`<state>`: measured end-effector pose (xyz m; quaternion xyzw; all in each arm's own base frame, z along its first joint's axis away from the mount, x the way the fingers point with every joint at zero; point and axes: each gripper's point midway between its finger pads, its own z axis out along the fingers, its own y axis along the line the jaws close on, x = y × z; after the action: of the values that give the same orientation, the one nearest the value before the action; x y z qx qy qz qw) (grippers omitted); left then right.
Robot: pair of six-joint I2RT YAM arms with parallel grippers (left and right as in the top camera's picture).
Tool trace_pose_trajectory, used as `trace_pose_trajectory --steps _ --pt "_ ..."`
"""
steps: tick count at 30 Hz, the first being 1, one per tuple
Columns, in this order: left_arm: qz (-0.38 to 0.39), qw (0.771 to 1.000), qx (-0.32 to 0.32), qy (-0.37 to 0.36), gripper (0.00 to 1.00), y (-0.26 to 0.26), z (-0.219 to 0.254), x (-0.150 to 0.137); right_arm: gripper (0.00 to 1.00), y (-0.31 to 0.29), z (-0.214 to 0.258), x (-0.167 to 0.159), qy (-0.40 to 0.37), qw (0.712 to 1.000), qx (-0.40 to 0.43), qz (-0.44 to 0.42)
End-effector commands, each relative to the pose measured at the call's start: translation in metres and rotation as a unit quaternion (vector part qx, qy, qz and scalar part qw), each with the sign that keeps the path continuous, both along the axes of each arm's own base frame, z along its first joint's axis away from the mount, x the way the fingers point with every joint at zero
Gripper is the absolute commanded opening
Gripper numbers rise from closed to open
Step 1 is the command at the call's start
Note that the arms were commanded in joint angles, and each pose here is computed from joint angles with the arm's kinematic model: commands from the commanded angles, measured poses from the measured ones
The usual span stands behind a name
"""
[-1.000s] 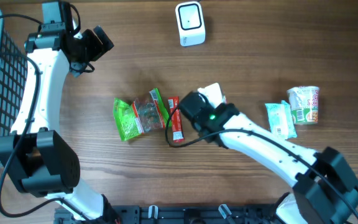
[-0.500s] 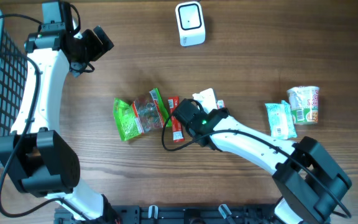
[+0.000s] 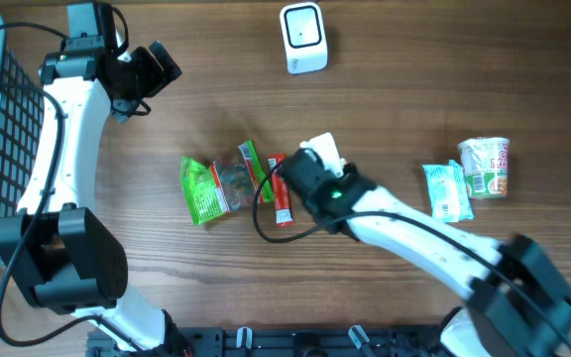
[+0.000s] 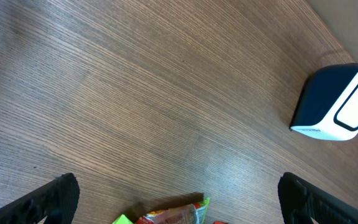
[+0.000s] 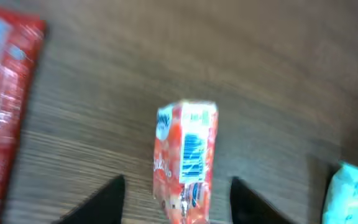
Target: Scan the item barcode
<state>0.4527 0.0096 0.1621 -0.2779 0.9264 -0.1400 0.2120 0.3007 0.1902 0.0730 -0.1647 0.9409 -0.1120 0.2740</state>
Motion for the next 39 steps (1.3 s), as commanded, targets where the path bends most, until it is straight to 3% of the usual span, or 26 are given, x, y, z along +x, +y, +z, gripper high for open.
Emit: trace_pose_trajectory --steps 1,2,7,8,9,10,20,24,26,30,31,32,33,39 --pt "0.002 1.0 -0.003 -0.002 1.0 0.001 0.001 0.001 0.78 -0.001 0.063 0.013 -0.03 0.993 0.111 -0.004" --pt "0.002 1.0 -0.003 -0.002 1.0 0.001 0.001 0.001 0.97 -0.01 0.07 0.014 -0.009 0.988 0.152 -0.002" --pt "0.002 1.0 -0.003 -0.002 1.0 0.001 0.001 0.001 1.0 -0.051 0.058 0.015 0.107 0.953 0.283 0.006" --pt "0.002 1.0 -0.003 -0.002 1.0 0.001 0.001 0.001 0.95 -0.065 0.05 0.015 0.114 0.952 0.282 -0.017" --pt "0.002 1.0 -0.003 -0.002 1.0 0.001 0.001 0.001 0.38 -0.071 0.045 0.014 0.118 0.952 0.282 -0.027" --pt "0.002 1.0 -0.003 -0.002 1.0 0.001 0.001 0.001 0.04 -0.076 0.038 0.011 0.125 0.951 0.281 -0.036" --pt "0.002 1.0 -0.003 -0.002 1.0 0.001 0.001 0.001 0.09 -0.081 -0.034 -0.004 0.107 0.93 0.329 -0.124" --pt "0.002 1.0 -0.003 -0.002 1.0 0.001 0.001 0.001 0.08 -0.078 -0.042 -0.001 0.084 0.921 0.356 -0.135" --pt "0.002 1.0 -0.003 -0.002 1.0 0.001 0.001 0.001 0.17 -0.078 -0.042 -0.001 0.083 0.921 0.356 -0.135" --pt "0.002 1.0 -0.003 -0.002 1.0 0.001 0.001 0.001 0.21 -0.078 -0.041 0.0 0.085 0.912 0.369 -0.158" --pt "0.002 1.0 -0.003 -0.002 1.0 0.001 0.001 0.001 0.2 -0.077 -0.041 0.0 0.085 0.912 0.369 -0.158" --pt "0.002 1.0 -0.003 -0.002 1.0 0.001 0.001 0.001 0.09 -0.076 -0.041 0.0 0.086 0.911 0.371 -0.159" --pt "0.002 1.0 -0.003 -0.002 1.0 0.001 0.001 0.001 0.05 -0.075 -0.041 -0.001 0.089 0.906 0.377 -0.167" --pt "0.002 1.0 -0.003 -0.002 1.0 0.001 0.001 0.001 0.06 -0.067 -0.04 -0.003 0.101 0.887 0.404 -0.199"
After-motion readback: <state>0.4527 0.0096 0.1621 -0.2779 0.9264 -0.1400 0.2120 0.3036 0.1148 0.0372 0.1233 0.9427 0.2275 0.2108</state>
